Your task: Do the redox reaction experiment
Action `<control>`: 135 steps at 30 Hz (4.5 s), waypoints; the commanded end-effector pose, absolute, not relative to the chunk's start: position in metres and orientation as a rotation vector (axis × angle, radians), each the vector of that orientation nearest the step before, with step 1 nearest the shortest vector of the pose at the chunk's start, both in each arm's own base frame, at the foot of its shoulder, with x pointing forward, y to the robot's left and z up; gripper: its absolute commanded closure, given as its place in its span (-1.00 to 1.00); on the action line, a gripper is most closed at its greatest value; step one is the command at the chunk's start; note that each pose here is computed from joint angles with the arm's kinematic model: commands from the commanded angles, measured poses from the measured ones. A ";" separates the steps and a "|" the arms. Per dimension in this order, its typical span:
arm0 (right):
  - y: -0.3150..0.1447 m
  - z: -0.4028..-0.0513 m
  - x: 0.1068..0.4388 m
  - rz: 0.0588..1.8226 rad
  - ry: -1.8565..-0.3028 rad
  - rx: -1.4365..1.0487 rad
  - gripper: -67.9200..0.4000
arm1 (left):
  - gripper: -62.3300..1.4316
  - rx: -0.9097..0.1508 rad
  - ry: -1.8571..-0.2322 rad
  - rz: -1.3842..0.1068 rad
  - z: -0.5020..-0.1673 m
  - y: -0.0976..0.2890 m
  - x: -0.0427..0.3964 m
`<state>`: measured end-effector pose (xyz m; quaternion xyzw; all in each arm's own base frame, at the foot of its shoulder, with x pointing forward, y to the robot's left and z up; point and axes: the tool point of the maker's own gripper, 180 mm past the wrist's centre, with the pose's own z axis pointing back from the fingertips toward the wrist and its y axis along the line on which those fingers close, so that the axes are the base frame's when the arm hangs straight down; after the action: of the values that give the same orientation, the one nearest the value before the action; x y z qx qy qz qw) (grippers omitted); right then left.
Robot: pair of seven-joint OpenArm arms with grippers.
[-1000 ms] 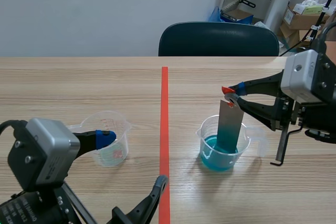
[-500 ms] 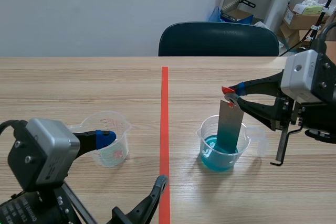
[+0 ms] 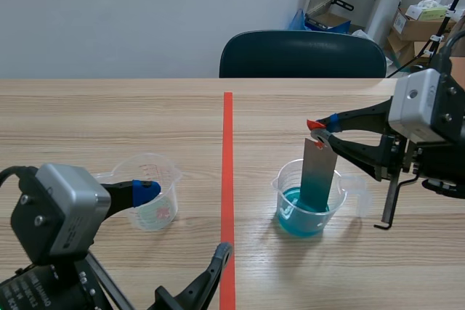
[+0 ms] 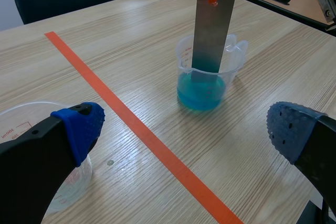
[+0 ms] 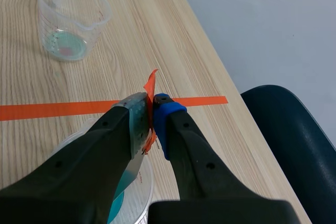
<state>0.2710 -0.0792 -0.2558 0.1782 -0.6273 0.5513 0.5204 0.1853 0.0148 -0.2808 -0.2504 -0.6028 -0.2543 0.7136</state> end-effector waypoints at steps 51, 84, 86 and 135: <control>-0.080 -0.243 0.274 1.333 -1.544 0.425 0.96 | -1.00 -0.581 -1.358 -0.553 -0.274 0.010 0.184; -0.080 -0.243 0.274 1.332 -1.545 0.423 0.96 | -1.00 -0.581 -1.358 -0.553 -0.274 0.010 0.184; -0.080 -0.243 0.274 1.332 -1.545 0.423 0.96 | -1.00 -0.581 -1.358 -0.553 -0.274 0.010 0.184; -0.083 -0.174 0.262 1.348 -1.654 0.574 0.96 | -1.00 -0.581 -1.358 -0.553 -0.274 0.010 0.184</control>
<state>0.2612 -0.0794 -0.1868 0.2345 -0.6631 0.5401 0.4622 0.1853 0.0148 -0.2807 -0.2504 -0.6030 -0.2543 0.7135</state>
